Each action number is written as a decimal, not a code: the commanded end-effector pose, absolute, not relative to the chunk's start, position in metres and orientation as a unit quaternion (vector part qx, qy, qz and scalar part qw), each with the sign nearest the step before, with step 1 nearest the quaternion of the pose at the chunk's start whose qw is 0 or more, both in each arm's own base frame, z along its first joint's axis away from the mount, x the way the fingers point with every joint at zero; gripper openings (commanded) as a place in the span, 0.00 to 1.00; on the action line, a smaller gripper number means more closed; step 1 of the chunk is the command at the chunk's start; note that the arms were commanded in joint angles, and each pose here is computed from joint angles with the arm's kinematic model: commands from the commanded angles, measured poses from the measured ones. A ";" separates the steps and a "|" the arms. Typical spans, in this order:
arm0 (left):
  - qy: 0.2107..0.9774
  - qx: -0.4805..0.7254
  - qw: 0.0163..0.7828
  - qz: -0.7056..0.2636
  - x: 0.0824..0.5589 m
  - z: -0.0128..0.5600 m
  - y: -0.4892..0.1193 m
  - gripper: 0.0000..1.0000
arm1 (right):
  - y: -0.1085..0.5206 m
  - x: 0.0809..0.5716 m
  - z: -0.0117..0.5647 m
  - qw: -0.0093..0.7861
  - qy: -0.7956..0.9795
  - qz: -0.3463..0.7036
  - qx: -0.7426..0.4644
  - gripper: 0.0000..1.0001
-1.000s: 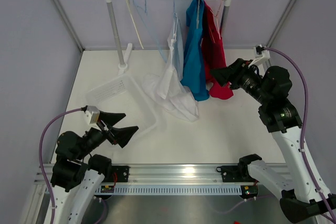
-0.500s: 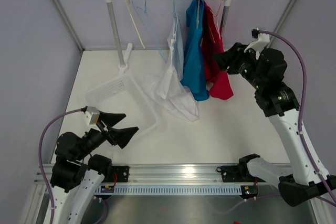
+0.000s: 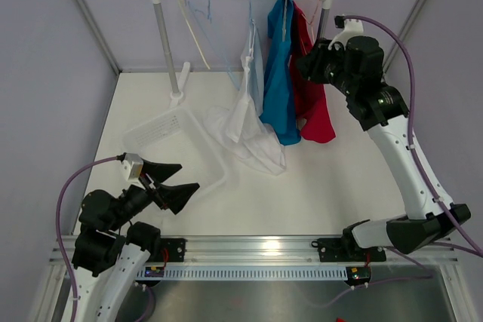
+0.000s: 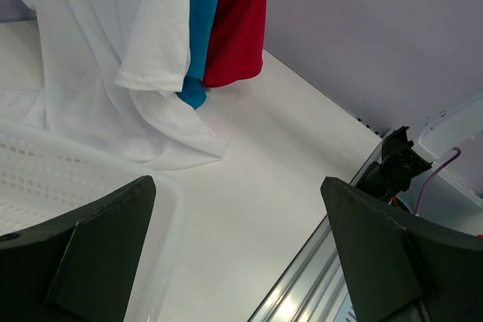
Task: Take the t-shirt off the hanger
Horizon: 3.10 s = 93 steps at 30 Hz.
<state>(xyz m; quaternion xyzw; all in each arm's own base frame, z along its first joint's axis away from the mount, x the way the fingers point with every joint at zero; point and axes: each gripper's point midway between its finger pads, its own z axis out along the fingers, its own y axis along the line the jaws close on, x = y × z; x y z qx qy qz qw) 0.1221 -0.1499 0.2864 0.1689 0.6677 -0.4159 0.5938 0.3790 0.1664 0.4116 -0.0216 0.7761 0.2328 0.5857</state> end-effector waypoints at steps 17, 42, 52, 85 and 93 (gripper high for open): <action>0.659 0.173 0.596 -0.425 0.121 0.291 -0.153 0.99 | 0.287 0.463 0.450 0.624 0.760 0.167 -0.071 0.51; 0.656 0.181 0.591 -0.432 0.117 0.291 -0.155 0.99 | 0.309 0.506 0.402 0.624 0.768 0.121 -0.074 0.41; 0.657 0.181 0.591 -0.432 0.117 0.291 -0.155 0.99 | 0.302 0.501 0.433 0.663 0.736 0.120 -0.064 0.00; 0.662 0.197 0.506 -0.516 0.132 0.331 -0.194 0.73 | 0.255 0.365 0.439 0.690 0.676 0.255 0.048 0.00; 0.673 0.249 0.493 -0.492 0.116 0.333 -0.279 0.99 | 0.233 0.307 0.412 0.678 0.668 0.298 0.082 0.00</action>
